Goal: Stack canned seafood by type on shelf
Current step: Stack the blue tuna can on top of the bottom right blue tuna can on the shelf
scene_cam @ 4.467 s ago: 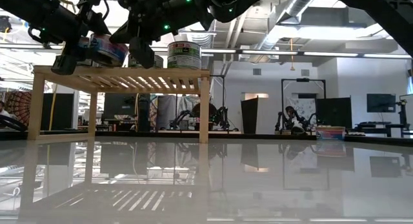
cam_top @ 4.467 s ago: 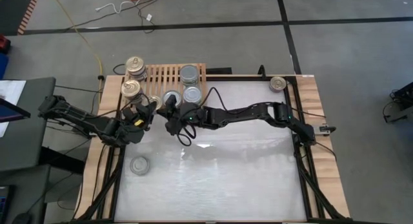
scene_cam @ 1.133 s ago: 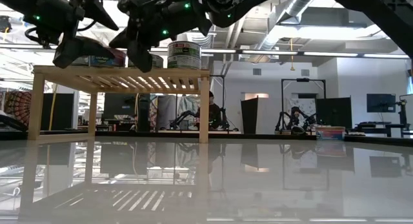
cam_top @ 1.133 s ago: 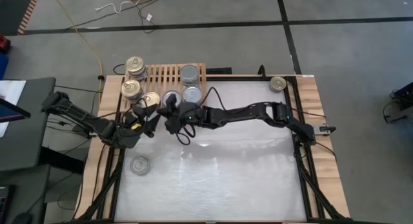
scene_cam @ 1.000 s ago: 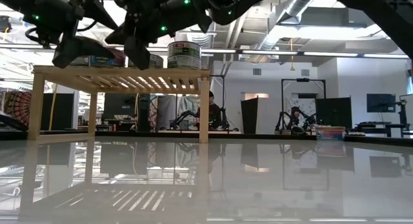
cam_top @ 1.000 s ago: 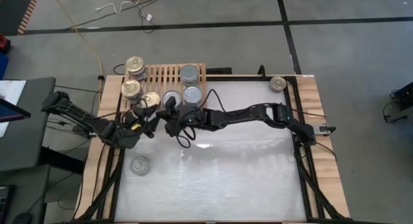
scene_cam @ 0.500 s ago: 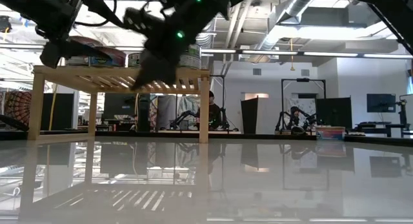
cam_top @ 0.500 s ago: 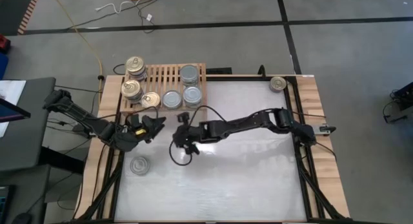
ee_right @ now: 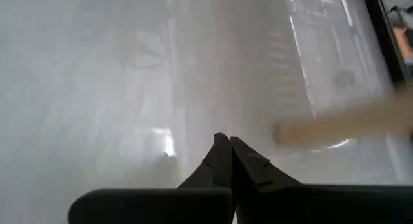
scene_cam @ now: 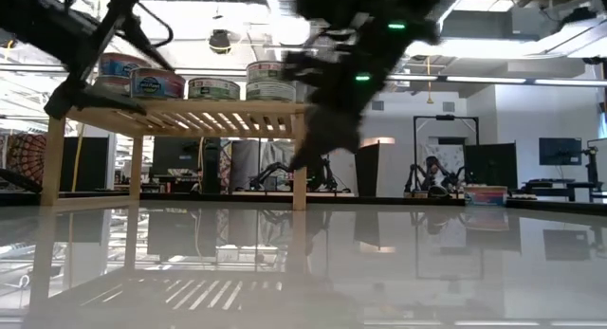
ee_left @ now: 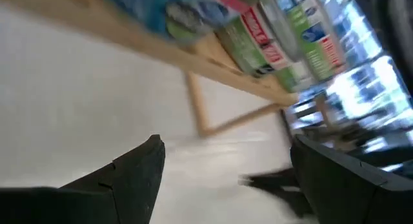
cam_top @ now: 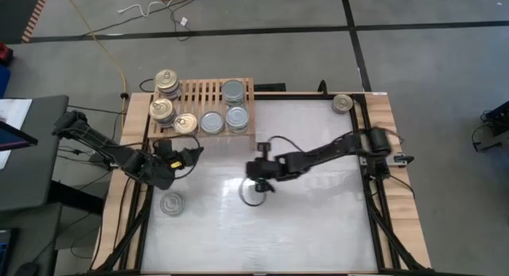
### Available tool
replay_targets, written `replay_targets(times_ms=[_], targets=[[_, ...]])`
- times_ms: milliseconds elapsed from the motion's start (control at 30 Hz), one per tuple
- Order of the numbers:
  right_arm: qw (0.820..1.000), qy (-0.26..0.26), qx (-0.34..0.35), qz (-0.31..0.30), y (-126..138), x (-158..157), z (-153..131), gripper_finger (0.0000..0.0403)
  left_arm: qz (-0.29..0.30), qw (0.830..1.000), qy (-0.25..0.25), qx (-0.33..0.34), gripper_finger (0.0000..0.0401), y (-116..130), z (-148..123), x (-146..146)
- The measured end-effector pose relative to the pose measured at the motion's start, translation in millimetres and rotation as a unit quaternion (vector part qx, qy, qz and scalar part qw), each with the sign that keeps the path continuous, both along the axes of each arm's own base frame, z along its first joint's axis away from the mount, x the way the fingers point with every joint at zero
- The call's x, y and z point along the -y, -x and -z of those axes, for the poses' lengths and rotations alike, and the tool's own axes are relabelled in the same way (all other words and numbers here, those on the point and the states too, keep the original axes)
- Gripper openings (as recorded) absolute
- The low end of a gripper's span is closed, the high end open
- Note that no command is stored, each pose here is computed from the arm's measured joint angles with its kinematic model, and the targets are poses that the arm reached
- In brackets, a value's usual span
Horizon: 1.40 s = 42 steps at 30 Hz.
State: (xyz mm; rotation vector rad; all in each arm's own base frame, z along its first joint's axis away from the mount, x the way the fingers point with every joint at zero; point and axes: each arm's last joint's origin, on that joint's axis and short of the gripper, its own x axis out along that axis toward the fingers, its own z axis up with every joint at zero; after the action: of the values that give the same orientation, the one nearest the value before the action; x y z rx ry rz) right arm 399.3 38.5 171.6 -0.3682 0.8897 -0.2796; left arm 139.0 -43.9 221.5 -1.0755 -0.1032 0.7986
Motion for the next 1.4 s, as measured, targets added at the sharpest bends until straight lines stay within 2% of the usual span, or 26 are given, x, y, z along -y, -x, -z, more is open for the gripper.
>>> replay_targets(times_ms=[133,233,333,433,600,700,833,933,1000,1100,1267,1400], targets=[[0.997,-0.041,0.059,0.026,50.9,-2.3,-1.9,0.0019,0.01,0.996,-0.056,-0.064,0.032,2.1,3.4,-3.6],[0.993,-0.071,0.086,0.043,85.6,-4.4,-4.1,0.0025,0.007,0.997,-0.057,-0.057,0.032,1.2,2.0,-3.7],[0.986,-0.104,0.113,0.06,114.6,-5.8,-8.0,0.0027,0.027,0.988,-0.116,-0.093,0.032,-3.8,0.4,-1.2],[0.977,-0.136,0.143,0.082,137.5,-3.1,-13.8,0.0026,0.067,0.977,-0.168,-0.113,0.032,-18.7,-0.5,9.9],[0.959,-0.173,0.188,0.124,159.1,9.6,-29.4,0.0022,0.138,0.948,-0.25,-0.142,0.032,-46.6,7.2,33.5],[0.952,-0.18,0.193,0.155,166.7,21.6,-36.6,0.0022,0.178,0.936,-0.262,-0.154,0.032,-58.6,21.1,46.0],[0.947,-0.184,0.173,0.196,176.3,44.4,-42.6,0.0021,0.197,0.931,-0.257,-0.167,0.032,-69.0,42.2,57.8],[0.935,-0.18,0.147,0.269,184.4,69.8,-47.7,0.0021,0.205,0.927,-0.261,-0.176,0.032,-73.5,50.9,60.9],[0.92,-0.172,0.133,0.325,191.2,90.4,-50.0,0.0021,0.203,0.93,-0.257,-0.167,0.032,-76.8,53.8,63.1],[0.892,-0.157,0.124,0.405,203.4,125.2,-52.7,0.0021,0.223,0.922,-0.268,-0.17,0.032,-80.4,63.7,71.7],[0.823,-0.13,0.127,0.539,234.9,189.5,-56.0,0.002,0.239,0.926,-0.264,-0.125,0.032,-88.8,73.6,88.6],[0.77,-0.118,0.128,0.613,261.9,233.0,-58.8,0.002,0.257,0.91,-0.294,-0.139,0.032,-98.7,77.2,102.9]])
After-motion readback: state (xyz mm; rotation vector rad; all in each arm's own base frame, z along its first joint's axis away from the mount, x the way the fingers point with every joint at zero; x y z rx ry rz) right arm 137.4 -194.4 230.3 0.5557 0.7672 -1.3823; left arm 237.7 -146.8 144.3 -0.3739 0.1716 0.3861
